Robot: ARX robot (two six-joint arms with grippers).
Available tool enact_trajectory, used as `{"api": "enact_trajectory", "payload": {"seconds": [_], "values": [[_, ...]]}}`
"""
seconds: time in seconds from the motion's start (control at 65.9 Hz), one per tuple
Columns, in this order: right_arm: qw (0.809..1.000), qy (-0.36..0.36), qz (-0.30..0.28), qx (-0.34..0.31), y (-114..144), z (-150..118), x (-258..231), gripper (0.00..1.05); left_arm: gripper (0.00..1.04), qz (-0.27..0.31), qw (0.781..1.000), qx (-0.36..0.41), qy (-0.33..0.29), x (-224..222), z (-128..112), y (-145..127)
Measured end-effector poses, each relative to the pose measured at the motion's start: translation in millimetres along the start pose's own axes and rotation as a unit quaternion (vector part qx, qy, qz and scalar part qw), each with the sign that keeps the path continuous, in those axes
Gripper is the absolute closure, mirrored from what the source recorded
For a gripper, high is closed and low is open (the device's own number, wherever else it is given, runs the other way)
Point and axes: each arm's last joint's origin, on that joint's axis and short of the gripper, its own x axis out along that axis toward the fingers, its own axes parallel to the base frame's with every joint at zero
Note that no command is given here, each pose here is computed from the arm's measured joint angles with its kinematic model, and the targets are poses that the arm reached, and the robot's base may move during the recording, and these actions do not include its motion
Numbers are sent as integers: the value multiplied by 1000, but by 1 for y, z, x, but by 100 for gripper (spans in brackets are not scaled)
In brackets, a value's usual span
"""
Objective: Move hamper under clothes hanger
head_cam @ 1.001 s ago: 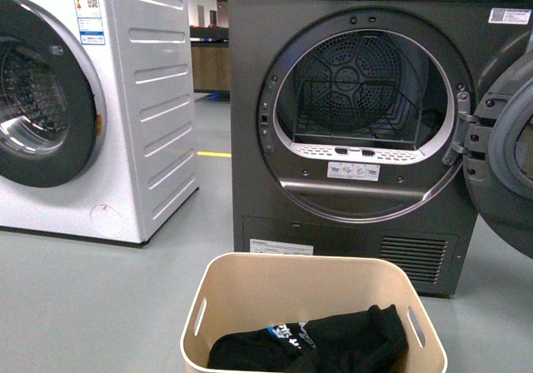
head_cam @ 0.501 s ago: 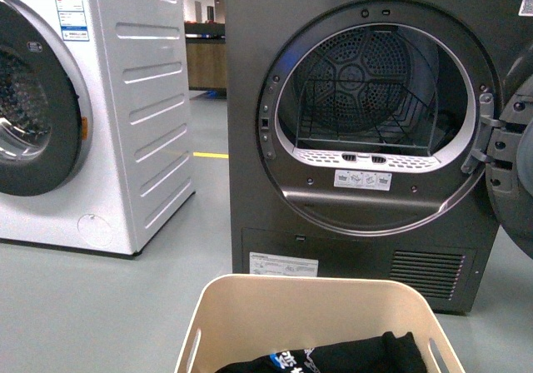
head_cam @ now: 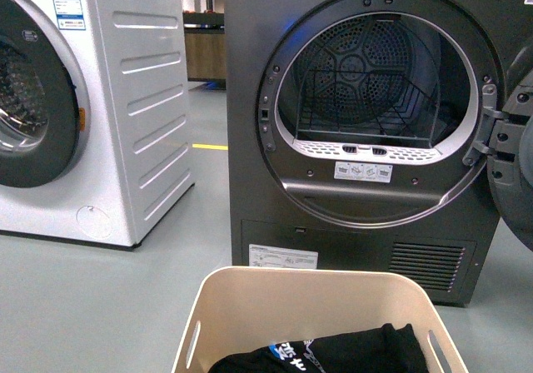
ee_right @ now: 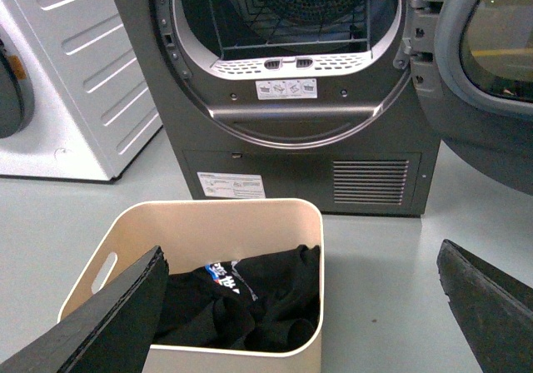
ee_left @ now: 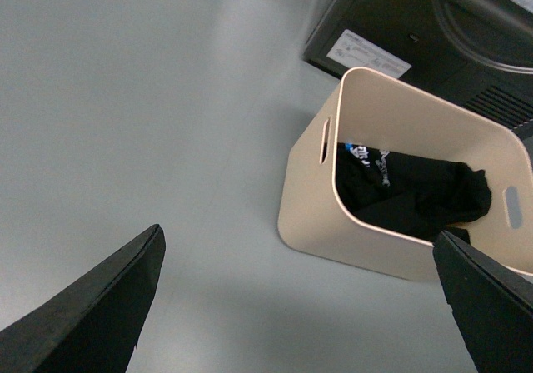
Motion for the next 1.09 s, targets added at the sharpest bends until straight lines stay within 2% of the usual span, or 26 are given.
{"api": "enact_trajectory", "payload": {"seconds": [0.182,0.319,0.47,0.713,0.834,1.092], "values": [[999,38,5,-29,-14,24,59,7,7,-14,999,34,0,53,44,3],[996,70,-20,-43,-35,33,114,7,7,29,996,71,40,104,62,10],[989,127,-52,-51,-60,14,167,7,7,65,986,116,103,149,56,25],[975,200,-81,-54,-87,-32,223,7,7,73,977,154,131,199,45,40],[972,215,-80,-56,-91,-47,245,7,7,63,975,160,140,224,40,31],[967,234,-71,-69,-90,-71,277,7,7,39,973,167,153,276,28,-7]]}}
